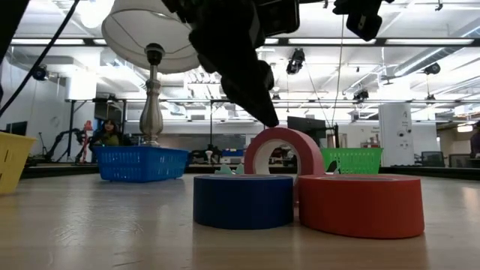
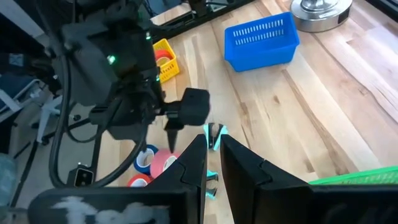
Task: Pick and place Stapler, Stapler remover, tape
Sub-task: Put the pink tape into the yellow bin
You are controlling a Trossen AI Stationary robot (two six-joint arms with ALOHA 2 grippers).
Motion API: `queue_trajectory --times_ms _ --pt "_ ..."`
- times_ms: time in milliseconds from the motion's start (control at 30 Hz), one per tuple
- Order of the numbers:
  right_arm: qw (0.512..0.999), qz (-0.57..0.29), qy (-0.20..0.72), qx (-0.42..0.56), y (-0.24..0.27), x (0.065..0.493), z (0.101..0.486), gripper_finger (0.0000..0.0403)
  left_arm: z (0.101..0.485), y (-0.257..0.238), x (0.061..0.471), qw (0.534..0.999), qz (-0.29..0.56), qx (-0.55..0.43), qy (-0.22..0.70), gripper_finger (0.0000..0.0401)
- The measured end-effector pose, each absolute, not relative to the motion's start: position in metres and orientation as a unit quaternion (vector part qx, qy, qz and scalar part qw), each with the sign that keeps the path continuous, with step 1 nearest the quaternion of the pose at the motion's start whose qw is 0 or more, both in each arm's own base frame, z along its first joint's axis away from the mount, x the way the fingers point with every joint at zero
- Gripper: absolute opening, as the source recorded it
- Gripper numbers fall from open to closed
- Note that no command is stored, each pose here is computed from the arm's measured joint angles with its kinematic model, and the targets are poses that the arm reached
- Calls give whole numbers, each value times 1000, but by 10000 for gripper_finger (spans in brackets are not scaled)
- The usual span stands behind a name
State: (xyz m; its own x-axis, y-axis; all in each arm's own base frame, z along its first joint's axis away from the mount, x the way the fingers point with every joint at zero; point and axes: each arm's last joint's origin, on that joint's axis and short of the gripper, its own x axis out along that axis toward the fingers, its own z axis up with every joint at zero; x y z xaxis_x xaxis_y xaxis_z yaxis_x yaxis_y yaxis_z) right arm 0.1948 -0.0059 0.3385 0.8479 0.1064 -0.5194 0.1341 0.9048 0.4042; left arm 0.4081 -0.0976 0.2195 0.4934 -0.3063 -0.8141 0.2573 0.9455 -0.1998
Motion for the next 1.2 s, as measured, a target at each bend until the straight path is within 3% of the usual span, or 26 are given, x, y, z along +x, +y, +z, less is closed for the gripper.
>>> queue_trajectory --times_ms 467,567,767,867,1200 --pt "937 -9 275 214 -6 195 338 43 195 -107 419 865 -172 0 471 240" --pt "938 -14 274 213 -6 195 338 44 196 -107 419 865 -174 -2 471 210" --pt "938 -18 274 212 -7 195 338 43 191 -109 420 858 -201 -5 472 114" --pt "938 -18 274 212 -7 195 338 44 190 -109 420 857 -204 -11 474 103" --pt "942 -28 257 213 -7 196 341 43 211 -100 405 822 -87 -194 529 111"
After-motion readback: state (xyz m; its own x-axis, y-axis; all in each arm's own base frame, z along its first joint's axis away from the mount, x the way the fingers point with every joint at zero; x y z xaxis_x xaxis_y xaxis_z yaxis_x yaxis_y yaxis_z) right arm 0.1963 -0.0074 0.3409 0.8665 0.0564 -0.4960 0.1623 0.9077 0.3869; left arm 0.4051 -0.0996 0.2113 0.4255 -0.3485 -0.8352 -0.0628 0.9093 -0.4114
